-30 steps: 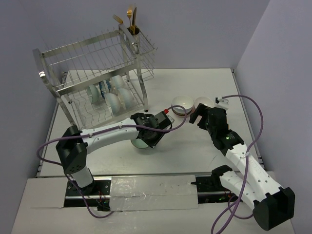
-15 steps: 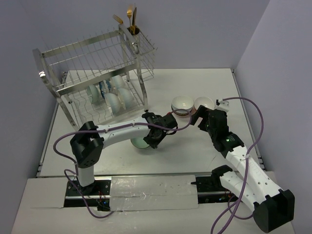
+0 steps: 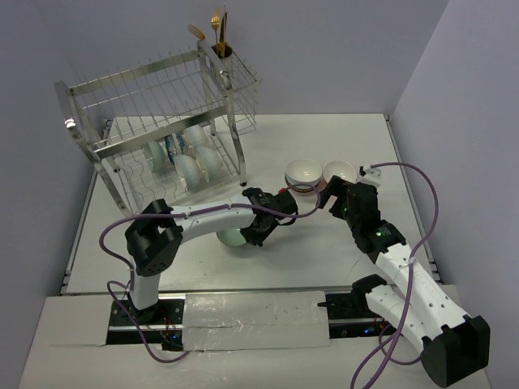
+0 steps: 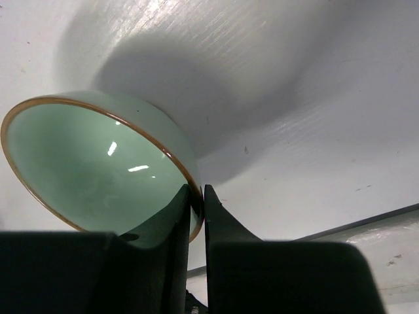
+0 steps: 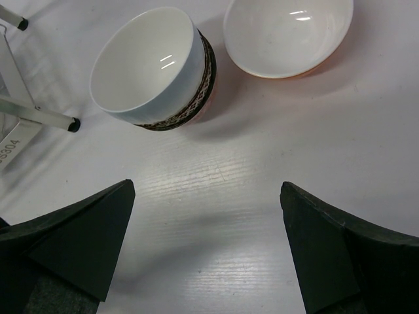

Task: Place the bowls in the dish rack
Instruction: Pick up the bowl from the center of the board, then insert the bowl into the dish rack.

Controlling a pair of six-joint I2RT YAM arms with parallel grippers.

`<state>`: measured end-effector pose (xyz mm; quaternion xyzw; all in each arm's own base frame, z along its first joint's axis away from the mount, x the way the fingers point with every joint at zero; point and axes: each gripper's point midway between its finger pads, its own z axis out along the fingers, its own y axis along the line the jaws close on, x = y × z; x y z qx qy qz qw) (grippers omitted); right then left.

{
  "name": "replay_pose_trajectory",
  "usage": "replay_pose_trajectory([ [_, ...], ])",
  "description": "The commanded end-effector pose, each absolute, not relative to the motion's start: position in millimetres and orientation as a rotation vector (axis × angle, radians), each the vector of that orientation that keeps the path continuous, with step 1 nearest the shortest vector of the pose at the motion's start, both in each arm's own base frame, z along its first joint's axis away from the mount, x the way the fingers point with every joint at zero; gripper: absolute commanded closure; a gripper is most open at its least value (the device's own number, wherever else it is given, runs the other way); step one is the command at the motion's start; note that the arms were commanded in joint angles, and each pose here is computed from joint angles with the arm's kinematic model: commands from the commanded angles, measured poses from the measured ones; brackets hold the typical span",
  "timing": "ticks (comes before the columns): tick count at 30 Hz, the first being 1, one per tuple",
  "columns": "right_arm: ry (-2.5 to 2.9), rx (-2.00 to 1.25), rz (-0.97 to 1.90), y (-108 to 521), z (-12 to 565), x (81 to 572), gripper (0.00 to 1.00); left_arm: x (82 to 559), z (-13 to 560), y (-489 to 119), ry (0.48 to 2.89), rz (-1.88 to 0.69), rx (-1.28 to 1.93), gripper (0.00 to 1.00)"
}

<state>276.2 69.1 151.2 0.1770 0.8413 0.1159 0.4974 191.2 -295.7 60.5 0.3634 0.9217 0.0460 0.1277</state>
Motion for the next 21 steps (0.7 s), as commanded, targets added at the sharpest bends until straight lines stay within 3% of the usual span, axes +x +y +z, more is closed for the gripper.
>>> replay_pose_trajectory([
  [1,1.982,0.436,0.285,65.8,162.7,281.1,0.0,194.4,74.3,-301.4,2.653,0.106,1.019,0.96],
  [3,1.978,0.435,0.29,66.3,163.7,281.4,0.0,197.4,85.7,-301.7,2.622,0.08,0.979,1.0],
  [10,1.972,0.411,0.328,72.7,167.0,279.7,0.0,212.7,131.0,-290.9,2.509,-0.21,0.677,1.0],
  [14,1.965,0.384,0.347,78.4,171.2,277.7,0.0,236.5,188.7,-265.2,2.304,-0.499,0.38,1.0],
  [15,1.96,0.379,0.351,79.1,172.8,277.2,0.0,236.2,181.2,-253.6,2.29,-0.515,0.341,1.0],
  [16,1.957,0.377,0.351,79.1,173.6,276.9,0.0,250.2,215.2,-243.5,2.156,-0.605,0.222,1.0],
  [21,1.945,0.34,0.379,85.7,178.4,273.2,0.0,266.5,243.5,-192.3,1.875,-0.725,-0.035,1.0],
])
